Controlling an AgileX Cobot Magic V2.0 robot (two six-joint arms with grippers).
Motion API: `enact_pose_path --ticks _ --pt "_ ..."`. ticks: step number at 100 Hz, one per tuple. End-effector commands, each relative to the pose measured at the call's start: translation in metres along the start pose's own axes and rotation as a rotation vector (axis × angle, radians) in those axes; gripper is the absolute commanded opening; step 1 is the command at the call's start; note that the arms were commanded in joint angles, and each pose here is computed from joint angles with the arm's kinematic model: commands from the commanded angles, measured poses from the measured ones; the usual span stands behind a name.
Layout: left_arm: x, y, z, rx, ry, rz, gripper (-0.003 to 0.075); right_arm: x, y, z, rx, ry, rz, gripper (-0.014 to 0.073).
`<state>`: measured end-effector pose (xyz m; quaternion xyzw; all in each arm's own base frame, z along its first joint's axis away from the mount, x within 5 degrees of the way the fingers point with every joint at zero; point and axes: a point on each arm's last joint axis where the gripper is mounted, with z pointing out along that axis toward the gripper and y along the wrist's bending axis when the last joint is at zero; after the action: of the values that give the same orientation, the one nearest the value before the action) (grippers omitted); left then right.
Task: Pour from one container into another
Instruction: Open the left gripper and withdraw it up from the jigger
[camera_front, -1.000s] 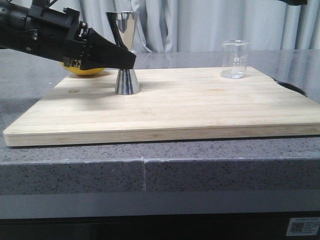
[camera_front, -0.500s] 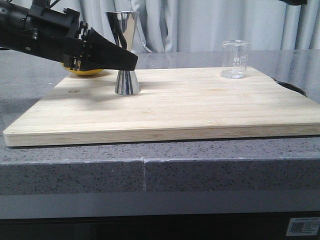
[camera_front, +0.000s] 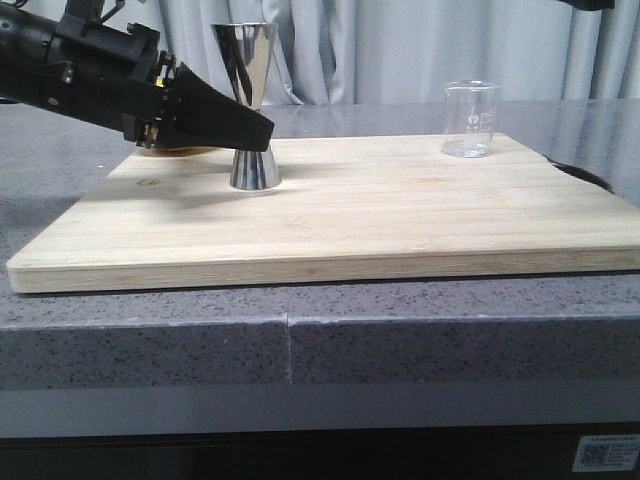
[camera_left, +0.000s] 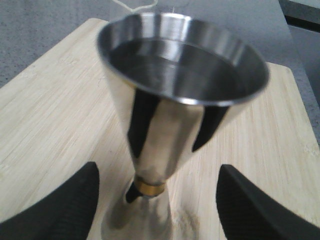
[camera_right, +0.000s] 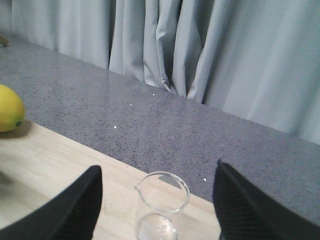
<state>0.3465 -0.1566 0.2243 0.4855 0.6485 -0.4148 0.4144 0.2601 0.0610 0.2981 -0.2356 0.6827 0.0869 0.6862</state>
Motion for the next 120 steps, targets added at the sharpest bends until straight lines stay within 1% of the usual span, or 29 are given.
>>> enact_pose_path --ticks 1,13,34,67,78,94,106,120 --pt "-0.027 -0.007 -0.010 0.006 -0.092 0.023 0.0468 -0.021 -0.001 -0.005 -0.003 -0.117 -0.006 0.0428" --pt "-0.026 -0.002 -0.020 -0.010 -0.097 0.009 0.0468 -0.021 -0.001 -0.005 -0.003 -0.117 -0.006 0.0428" --pt "-0.029 0.000 -0.042 0.016 -0.144 -0.009 0.0468 -0.021 -0.002 -0.005 0.001 -0.119 0.001 0.0428" --pt "-0.048 -0.015 -0.056 0.008 -0.133 0.052 0.0467 -0.021 -0.002 -0.005 0.004 -0.120 0.006 0.0428" --pt "-0.053 -0.018 -0.063 -0.012 -0.124 0.072 0.0467 -0.021 -0.002 -0.005 0.004 -0.120 0.006 0.0428" --pt "-0.062 -0.020 -0.086 -0.074 -0.126 0.078 0.0467 -0.021 -0.002 -0.005 0.004 -0.120 0.007 0.0428" --pt "-0.069 -0.022 -0.109 -0.144 -0.135 0.082 0.0467 -0.021 -0.003 -0.005 0.013 -0.122 0.021 0.0428" --pt "-0.082 -0.026 -0.136 -0.295 -0.144 0.084 0.0467 -0.023 -0.007 -0.005 0.047 -0.134 0.073 0.0428"
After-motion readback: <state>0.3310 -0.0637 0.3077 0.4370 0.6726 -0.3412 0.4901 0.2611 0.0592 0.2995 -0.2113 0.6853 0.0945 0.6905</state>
